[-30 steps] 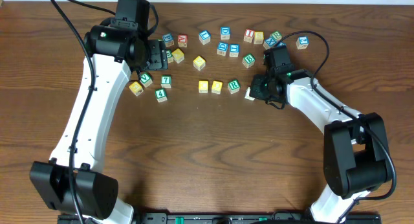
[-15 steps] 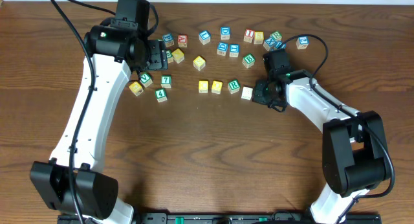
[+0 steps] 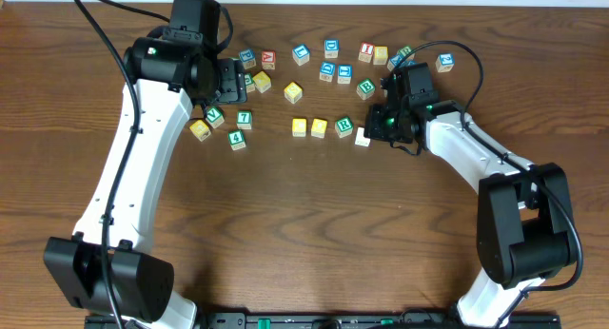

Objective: Spell out CORL

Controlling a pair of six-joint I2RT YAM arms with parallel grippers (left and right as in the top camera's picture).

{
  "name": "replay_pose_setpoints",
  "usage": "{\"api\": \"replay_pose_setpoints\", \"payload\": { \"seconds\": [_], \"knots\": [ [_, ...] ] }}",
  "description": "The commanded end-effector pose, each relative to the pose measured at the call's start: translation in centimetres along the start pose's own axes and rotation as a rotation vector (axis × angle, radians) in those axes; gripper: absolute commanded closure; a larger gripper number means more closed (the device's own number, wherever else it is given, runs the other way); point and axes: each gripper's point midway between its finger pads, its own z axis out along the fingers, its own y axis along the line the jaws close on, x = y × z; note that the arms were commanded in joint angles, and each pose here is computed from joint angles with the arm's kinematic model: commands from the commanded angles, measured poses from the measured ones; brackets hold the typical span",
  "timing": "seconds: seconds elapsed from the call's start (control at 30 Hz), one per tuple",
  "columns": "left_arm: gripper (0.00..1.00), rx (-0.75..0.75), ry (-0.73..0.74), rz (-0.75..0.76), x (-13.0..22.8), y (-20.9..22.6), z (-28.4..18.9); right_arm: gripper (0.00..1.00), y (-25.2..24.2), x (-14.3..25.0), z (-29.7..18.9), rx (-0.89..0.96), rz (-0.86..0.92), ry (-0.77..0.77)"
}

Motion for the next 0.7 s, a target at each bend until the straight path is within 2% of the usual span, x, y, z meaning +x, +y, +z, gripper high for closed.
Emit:
{"api": "replay_pose_setpoints", "payload": {
  "seconds": [0.0, 0.67],
  "knots": [
    [0.20, -0.011, 0.011, 0.006, 0.3, 0.2, 0.3, 0.99, 1.6, -0.4, -0.9, -0.075, -0.027, 0.001],
    [0.20, -0.011, 0.012, 0.006, 0.3, 0.2, 0.3, 0.99, -1.4, 0.7, 0.1, -0.009, 0.031, 0.039]
  ]
}}
